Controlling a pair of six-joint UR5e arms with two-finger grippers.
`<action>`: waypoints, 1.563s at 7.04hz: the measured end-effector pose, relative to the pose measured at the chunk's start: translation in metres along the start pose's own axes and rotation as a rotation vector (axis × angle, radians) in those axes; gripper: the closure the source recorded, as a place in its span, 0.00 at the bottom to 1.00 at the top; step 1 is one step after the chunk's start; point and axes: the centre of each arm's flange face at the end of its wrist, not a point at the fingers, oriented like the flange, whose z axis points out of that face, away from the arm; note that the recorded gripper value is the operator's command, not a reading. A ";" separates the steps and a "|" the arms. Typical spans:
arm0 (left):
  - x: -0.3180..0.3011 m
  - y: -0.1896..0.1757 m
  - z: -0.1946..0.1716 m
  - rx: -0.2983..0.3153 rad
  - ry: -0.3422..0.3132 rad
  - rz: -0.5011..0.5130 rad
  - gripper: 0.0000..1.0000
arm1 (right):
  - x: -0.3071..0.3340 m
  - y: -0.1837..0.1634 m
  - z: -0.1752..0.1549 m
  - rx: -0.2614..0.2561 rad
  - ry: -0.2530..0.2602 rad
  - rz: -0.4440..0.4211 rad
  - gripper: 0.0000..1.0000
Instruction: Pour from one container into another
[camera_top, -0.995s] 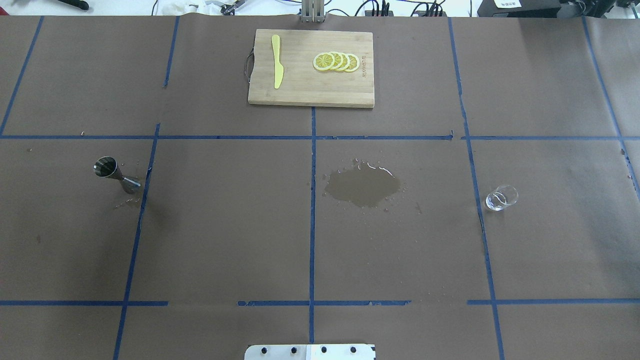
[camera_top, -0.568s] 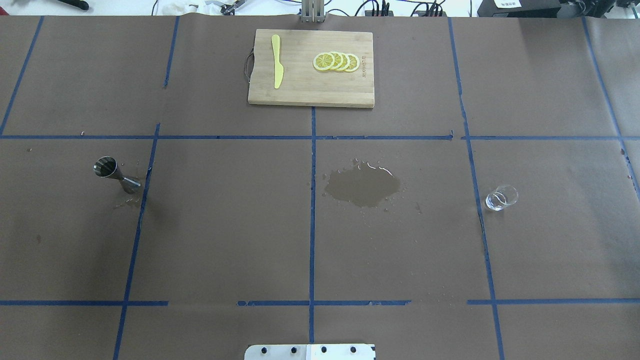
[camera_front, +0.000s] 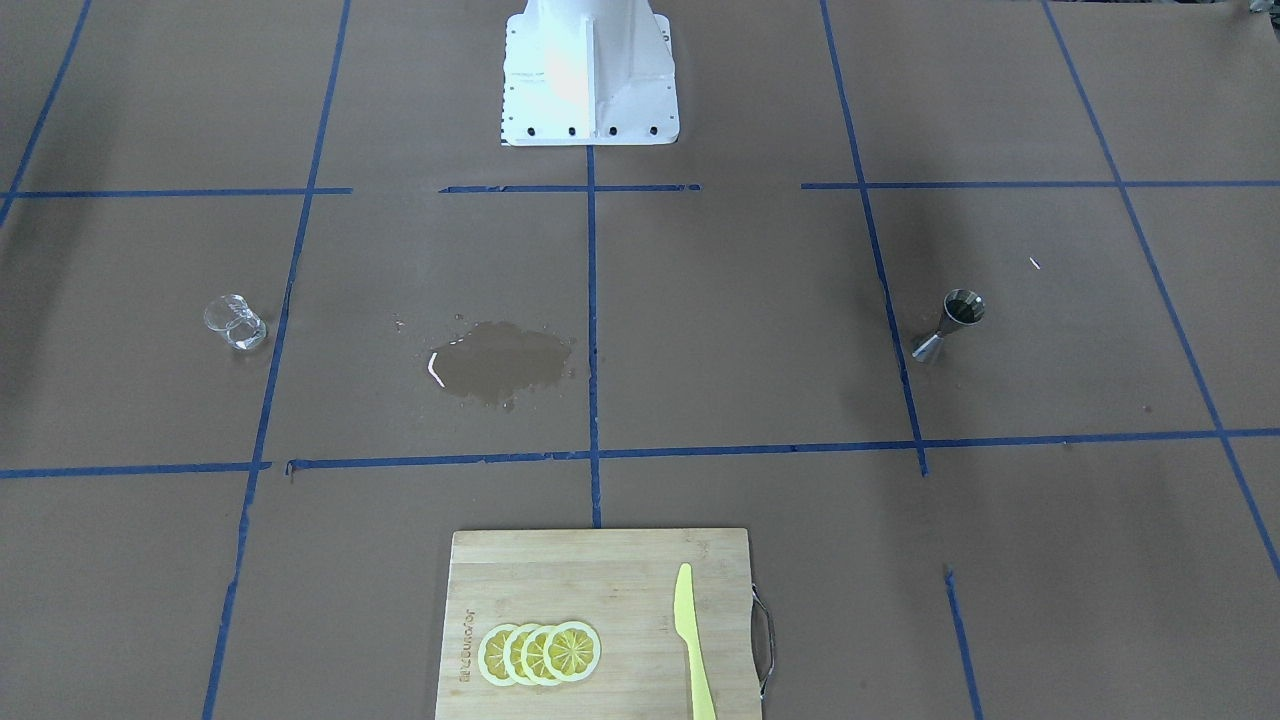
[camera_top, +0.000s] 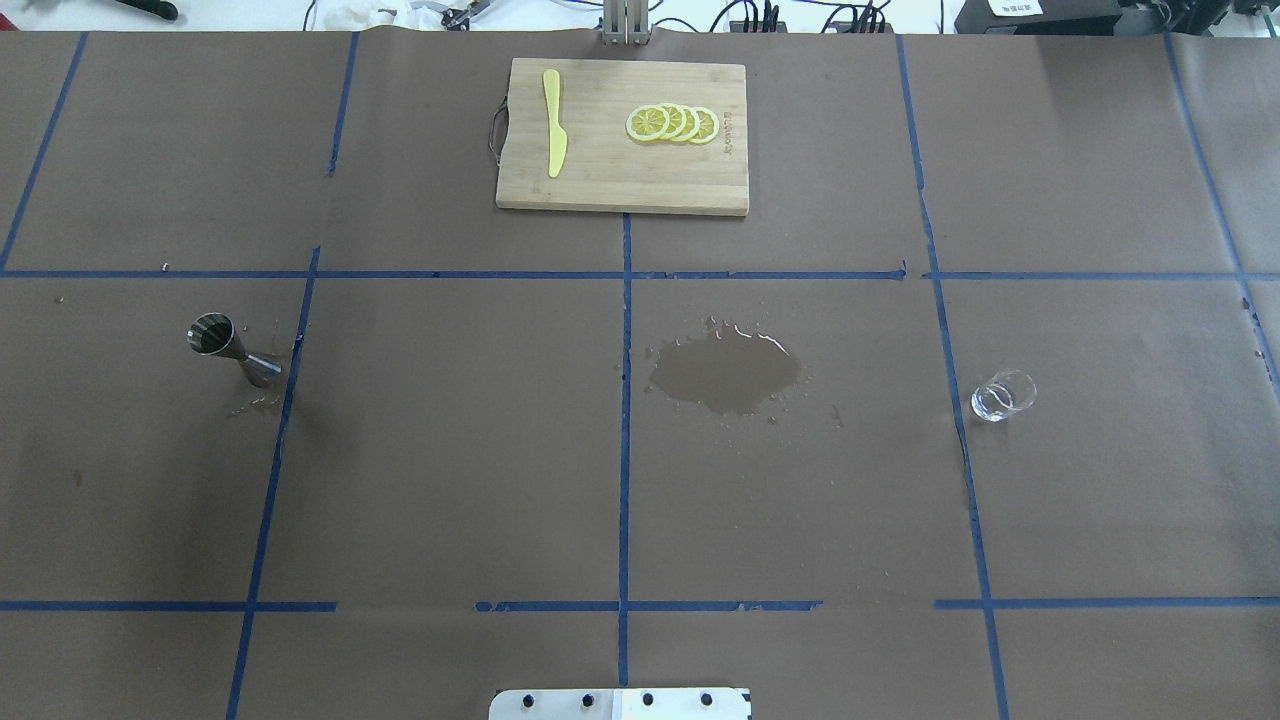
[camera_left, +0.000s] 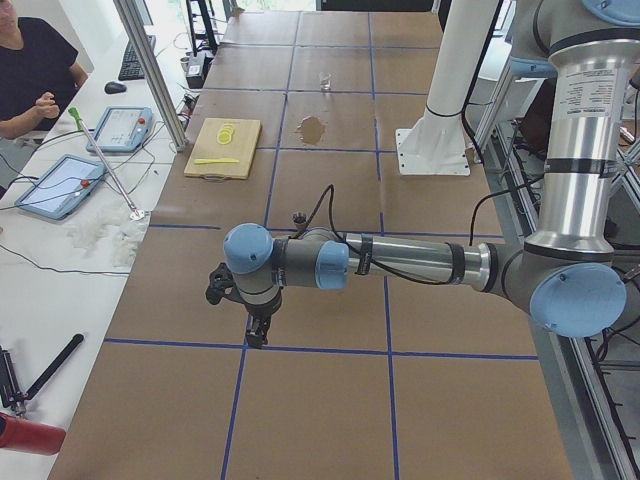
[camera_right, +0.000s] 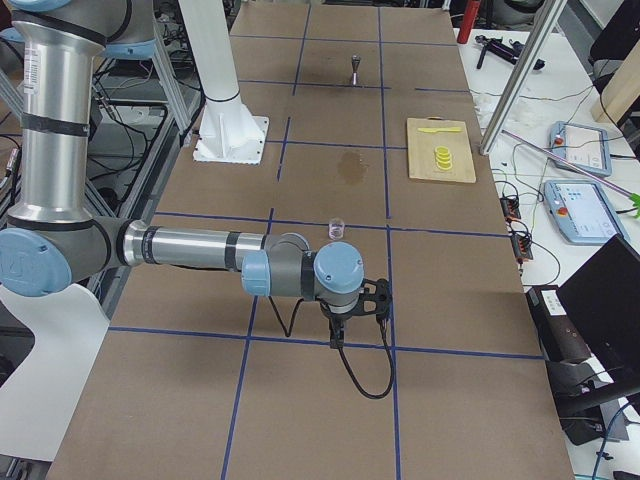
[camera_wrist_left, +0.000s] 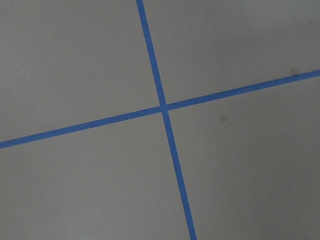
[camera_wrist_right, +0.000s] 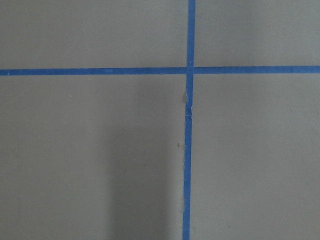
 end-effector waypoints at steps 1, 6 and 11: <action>-0.001 0.000 -0.001 0.001 -0.007 0.000 0.00 | 0.000 -0.002 -0.002 0.005 0.015 -0.003 0.00; -0.002 -0.002 -0.002 0.000 -0.034 0.001 0.00 | -0.001 -0.005 -0.004 0.010 0.026 -0.008 0.00; -0.003 -0.002 -0.002 0.001 -0.033 0.006 0.00 | 0.000 -0.005 -0.003 0.008 0.024 -0.006 0.00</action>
